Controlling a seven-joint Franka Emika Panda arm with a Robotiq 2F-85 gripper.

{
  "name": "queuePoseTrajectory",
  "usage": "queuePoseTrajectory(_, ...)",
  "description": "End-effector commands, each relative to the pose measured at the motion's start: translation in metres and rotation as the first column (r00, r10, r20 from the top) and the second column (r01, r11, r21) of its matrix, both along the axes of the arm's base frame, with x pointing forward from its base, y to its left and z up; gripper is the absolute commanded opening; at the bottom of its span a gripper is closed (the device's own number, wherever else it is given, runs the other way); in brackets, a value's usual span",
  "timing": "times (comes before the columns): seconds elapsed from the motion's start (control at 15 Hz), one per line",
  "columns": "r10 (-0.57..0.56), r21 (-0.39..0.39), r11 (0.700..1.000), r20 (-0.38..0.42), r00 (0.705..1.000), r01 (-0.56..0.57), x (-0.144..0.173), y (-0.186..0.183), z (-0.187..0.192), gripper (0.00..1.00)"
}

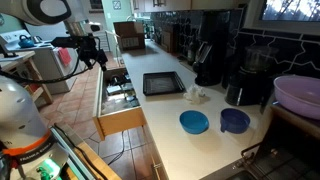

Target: Remove the clear bag from the open drawer and put it on the counter

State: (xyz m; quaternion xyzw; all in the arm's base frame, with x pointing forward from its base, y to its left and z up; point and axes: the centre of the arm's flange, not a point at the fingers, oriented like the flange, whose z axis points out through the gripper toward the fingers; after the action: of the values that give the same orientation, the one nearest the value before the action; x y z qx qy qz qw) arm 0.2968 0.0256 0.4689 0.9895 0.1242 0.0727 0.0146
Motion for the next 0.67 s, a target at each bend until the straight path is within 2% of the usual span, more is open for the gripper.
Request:
queuePoseTrajectory(0.0, 0.000, -0.002, 1.000, -0.018, 1.000, 0.000, -0.002, 0.000, -0.007, 1.00)
queuePoseTrajectory(0.2, -0.001, -0.004, 1.000, -0.052, 0.999, 0.000, -0.005, -0.001, -0.022, 1.00)
queuePoseTrajectory(0.6, -0.001, -0.005, 1.000, -0.054, 0.999, 0.000, -0.004, -0.001, -0.023, 1.00)
